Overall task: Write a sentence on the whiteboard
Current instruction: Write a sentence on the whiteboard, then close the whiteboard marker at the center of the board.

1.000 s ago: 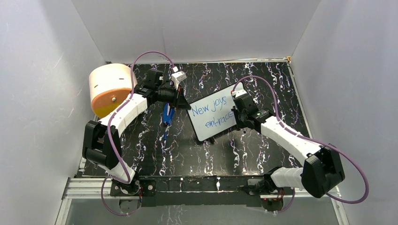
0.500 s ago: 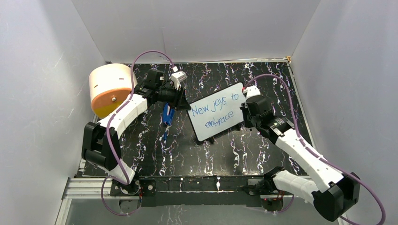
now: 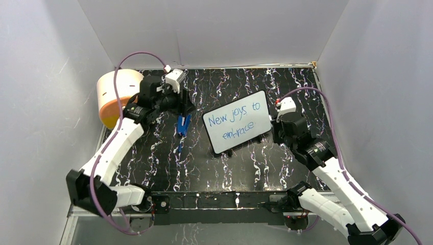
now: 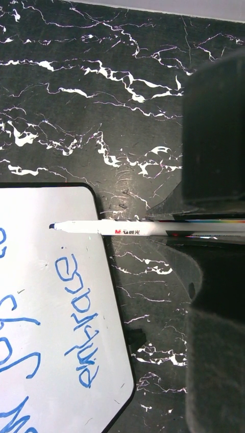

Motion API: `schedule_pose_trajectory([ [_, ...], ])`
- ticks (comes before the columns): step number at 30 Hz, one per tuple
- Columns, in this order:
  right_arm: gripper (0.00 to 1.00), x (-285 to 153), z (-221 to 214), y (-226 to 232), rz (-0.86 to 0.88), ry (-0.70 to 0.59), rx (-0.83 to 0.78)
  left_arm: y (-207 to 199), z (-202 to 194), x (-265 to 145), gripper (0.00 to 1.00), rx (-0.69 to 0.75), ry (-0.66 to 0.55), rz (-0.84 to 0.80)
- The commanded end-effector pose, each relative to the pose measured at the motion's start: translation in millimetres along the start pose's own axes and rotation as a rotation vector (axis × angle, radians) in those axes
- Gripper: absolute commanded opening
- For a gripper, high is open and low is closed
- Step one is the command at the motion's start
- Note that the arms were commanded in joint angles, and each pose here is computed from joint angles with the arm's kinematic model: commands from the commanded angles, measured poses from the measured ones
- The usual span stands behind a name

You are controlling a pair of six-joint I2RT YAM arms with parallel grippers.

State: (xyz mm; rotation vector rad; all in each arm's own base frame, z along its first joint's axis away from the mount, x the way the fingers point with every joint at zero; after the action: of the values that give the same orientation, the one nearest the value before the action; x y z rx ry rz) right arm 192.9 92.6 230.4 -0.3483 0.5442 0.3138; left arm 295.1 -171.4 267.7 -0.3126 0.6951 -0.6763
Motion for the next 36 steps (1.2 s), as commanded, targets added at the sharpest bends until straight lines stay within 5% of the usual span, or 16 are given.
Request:
schedule_pose_trajectory([
  [1, 0.00, -4.0, 0.0, -5.2, -0.028, -0.036, 0.010, 10.7, -20.1, -29.1, 0.55, -0.113, -0.043, 0.161],
  [9, 0.00, -8.6, -3.0, -4.6, -0.023, -0.074, 0.034, 46.0, -77.5, -39.1, 0.53, -0.329, 0.046, 0.435],
  [19, 0.00, -13.0, -5.6, -5.5, -0.026, -0.108, 0.051, 72.8, -128.8, -19.4, 0.46, -0.443, 0.198, 0.572],
  [36, 0.00, -15.3, -8.4, -8.5, -0.048, -0.123, 0.056, 89.4, -173.0, 21.7, 0.26, -0.341, 0.347, 0.764],
])
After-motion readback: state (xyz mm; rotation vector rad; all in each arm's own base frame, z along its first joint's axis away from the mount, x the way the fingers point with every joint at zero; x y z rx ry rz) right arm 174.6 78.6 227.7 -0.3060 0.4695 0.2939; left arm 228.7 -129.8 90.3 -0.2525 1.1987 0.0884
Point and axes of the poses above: each gripper's point midway between its finger pads, its own x axis out along the fingers, its own y axis along the line the jaws close on, z = x × y, the point moved 5 cm from there along -x, back along the fingers, and after that the axes turned 15 degrees about -x, right-handed, at the moved point
